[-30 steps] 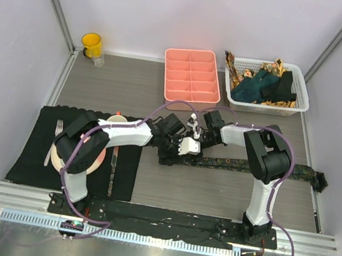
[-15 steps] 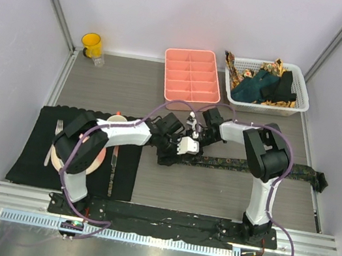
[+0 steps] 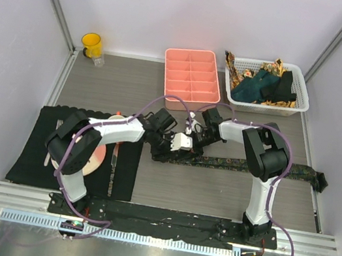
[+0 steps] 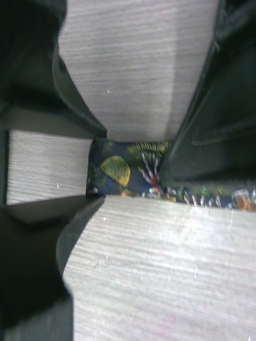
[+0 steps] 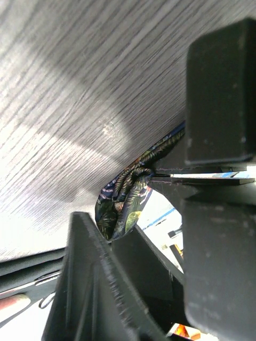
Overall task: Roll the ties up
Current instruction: Roll the tie at the center of the board.
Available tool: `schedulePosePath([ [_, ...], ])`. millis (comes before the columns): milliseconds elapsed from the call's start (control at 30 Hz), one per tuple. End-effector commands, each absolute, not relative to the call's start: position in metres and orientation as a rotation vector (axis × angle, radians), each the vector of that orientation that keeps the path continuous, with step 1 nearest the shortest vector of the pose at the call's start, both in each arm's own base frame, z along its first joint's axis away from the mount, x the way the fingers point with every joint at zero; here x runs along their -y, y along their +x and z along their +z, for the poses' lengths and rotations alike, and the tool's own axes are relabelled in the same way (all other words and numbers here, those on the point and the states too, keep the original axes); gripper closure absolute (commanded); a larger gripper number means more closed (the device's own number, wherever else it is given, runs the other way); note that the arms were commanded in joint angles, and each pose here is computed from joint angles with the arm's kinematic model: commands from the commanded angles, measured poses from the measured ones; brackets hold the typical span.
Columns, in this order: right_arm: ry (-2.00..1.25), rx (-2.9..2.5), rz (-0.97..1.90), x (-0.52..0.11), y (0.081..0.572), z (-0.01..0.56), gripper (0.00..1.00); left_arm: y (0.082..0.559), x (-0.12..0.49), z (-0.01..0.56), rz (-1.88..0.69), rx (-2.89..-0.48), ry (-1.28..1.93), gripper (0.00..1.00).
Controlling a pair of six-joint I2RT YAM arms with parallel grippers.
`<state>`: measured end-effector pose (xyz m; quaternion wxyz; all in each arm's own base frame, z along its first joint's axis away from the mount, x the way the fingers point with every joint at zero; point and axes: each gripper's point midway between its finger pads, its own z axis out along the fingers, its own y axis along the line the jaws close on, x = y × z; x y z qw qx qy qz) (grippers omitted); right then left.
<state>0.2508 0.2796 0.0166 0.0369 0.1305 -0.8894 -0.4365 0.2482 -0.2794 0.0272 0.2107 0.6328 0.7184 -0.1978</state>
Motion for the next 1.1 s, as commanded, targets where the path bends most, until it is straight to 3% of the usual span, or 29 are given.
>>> schedulePosePath([
  [0, 0.416, 2.795, -1.22, -0.272, 0.255, -0.003, 0.99, 0.243, 0.297, 0.052, -0.654, -1.884, 1.769, 0.54],
  [433, 0.396, 2.782, -1.236, -0.273, 0.256, -0.003, 0.99, 0.261, 0.348, 0.056, -0.693, -1.877, 1.716, 0.63],
  [833, 0.38, 2.779, -1.316, -0.272, 0.264, 0.016, 0.99, 0.242, 0.312, 0.016, -0.591, -1.972, 1.913, 0.64],
  [1067, 0.349, 2.76, -1.412, -0.27, 0.273, 0.044, 0.85, 0.241, 0.305, 0.007, -0.562, -1.992, 1.97, 0.66],
])
